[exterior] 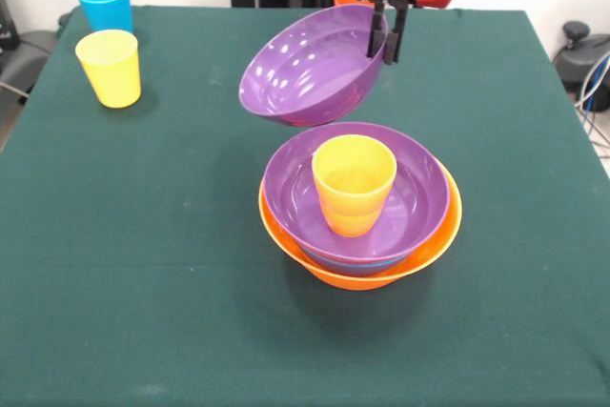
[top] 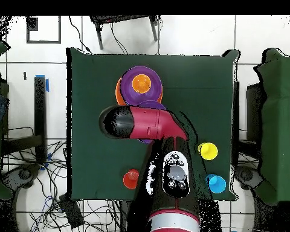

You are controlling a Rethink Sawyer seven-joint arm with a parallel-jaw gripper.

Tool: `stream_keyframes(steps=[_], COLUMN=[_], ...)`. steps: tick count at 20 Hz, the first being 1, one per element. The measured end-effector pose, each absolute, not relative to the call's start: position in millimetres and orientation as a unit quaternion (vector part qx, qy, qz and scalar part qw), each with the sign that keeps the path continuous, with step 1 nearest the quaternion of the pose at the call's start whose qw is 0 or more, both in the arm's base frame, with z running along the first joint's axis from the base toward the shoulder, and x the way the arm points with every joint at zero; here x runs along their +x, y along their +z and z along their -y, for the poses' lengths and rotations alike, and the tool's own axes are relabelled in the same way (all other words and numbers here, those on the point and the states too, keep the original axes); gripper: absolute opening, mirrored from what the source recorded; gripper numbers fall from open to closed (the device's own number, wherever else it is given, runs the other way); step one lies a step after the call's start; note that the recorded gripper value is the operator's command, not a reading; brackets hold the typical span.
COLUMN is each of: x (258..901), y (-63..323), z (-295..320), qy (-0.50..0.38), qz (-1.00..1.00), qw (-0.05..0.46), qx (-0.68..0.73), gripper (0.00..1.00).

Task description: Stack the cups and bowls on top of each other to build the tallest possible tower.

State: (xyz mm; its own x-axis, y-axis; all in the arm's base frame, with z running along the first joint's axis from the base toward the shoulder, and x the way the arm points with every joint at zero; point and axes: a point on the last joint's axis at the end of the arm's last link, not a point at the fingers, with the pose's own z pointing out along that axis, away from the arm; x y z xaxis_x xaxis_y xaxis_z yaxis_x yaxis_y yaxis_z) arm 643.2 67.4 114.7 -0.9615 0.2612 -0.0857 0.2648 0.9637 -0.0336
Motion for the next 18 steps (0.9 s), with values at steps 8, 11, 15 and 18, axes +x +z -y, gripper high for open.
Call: stream_keyframes(steps=[8, 11, 15, 18], x=[645.0, 645.1, 645.4, 645.5], y=[115.9, 116.1, 116.2, 117.0], z=[-68.1, -68.1, -68.0, -66.7], qy=[-0.018, -0.018, -0.017, -0.016], qz=[-0.989, -0.989, -0.989, -0.989], qw=[0.040, 0.040, 0.040, 0.038], qx=[0.139, 0.139, 0.140, 0.144], gripper=[0.00, 0.00, 0.00, 0.00])
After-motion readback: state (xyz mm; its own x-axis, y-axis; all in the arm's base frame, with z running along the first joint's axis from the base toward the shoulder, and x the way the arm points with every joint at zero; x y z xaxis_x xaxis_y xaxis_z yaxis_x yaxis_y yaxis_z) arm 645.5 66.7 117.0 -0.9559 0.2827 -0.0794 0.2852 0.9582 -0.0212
